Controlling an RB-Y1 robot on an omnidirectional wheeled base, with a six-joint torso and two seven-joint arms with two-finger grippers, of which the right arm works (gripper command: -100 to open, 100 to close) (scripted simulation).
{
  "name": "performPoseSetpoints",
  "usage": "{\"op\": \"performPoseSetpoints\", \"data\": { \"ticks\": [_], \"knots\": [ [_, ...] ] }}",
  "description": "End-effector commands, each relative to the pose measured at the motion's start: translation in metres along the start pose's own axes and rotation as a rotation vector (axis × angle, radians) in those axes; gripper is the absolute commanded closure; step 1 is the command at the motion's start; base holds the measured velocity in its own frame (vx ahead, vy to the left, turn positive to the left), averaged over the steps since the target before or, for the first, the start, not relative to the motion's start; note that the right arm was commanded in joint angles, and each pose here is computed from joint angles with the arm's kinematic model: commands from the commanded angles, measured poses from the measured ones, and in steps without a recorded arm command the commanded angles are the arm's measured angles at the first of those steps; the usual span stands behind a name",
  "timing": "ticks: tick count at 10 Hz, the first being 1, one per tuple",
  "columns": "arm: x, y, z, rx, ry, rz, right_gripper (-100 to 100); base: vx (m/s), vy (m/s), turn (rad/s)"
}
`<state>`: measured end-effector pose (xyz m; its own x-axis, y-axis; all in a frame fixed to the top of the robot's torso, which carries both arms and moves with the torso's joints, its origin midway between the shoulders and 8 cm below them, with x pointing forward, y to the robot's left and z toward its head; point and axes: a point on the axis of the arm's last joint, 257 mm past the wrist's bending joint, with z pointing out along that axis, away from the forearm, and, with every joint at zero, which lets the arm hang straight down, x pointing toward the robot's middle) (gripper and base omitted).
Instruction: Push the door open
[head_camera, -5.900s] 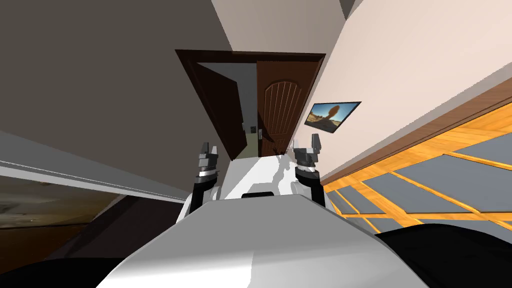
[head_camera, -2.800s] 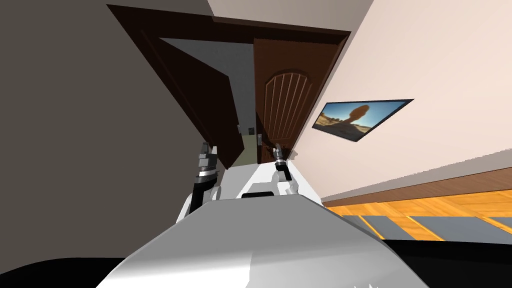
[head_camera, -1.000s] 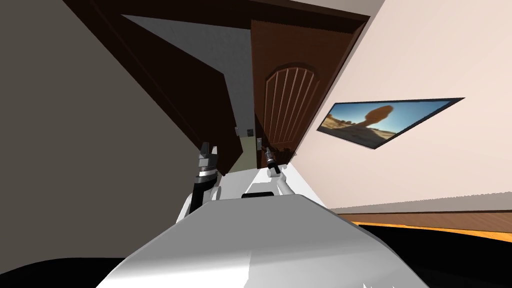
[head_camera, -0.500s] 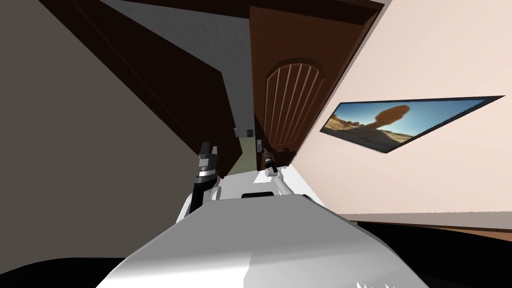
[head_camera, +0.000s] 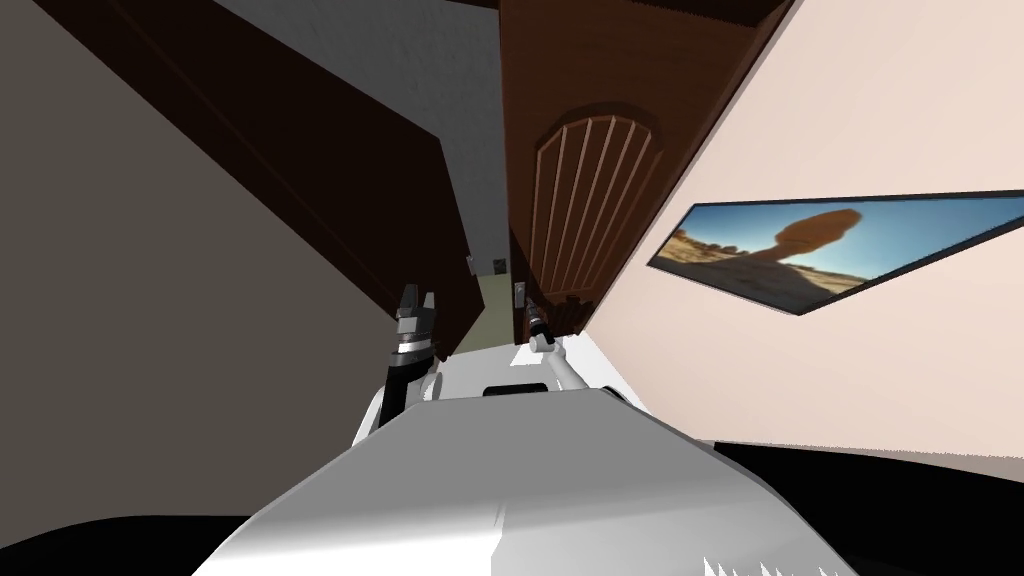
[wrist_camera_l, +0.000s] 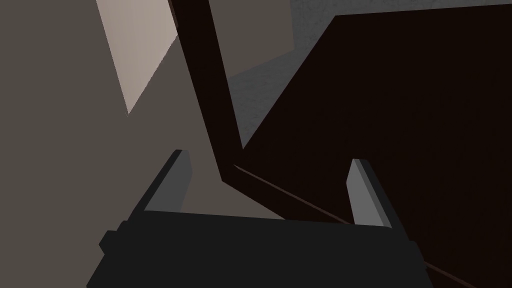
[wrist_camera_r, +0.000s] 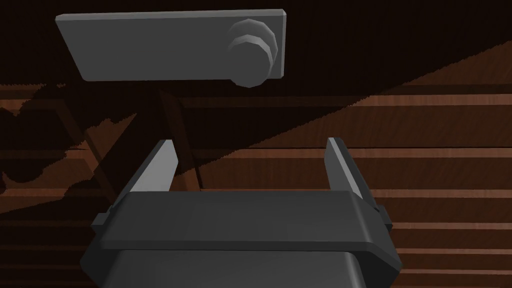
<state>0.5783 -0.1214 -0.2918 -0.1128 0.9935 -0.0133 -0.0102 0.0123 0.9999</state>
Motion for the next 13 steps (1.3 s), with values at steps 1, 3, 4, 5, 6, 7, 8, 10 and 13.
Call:
{"op": "performPoseSetpoints", "data": {
  "ticks": [1, 3, 4, 5, 6, 7, 8, 10, 13],
  "knots": [
    [-0.015, -0.003, 0.0021, 0.003, -0.008, -0.025, -100, 0.168, 0.004, 0.014],
    [-0.027, -0.004, 0.0026, 0.005, -0.017, -0.042, -100, 0.194, 0.032, 0.019],
    [-0.029, -0.005, 0.0028, 0.006, -0.019, -0.043, -100, 0.187, 0.036, 0.018],
    [-0.028, -0.005, 0.0031, 0.006, -0.02, -0.04, -100, 0.183, 0.005, 0.018],
    [-0.025, -0.005, 0.0034, 0.007, -0.02, -0.032, -100, 0.179, 0.017, 0.024],
    [-0.018, -0.005, 0.0037, 0.008, -0.018, -0.015, -100, 0.193, 0.026, 0.024],
    [-0.009, -0.005, 0.0039, 0.008, -0.015, 0.003, -100, 0.21, 0.025, 0.018],
    [-0.014, -0.005, 0.0042, 0.008, -0.016, -0.007, 100, 0.04, 0.005, 0.0],
    [-0.014, -0.005, 0.0042, 0.008, -0.016, -0.007, 100, -0.014, -0.003, 0.006]
  ]
}}
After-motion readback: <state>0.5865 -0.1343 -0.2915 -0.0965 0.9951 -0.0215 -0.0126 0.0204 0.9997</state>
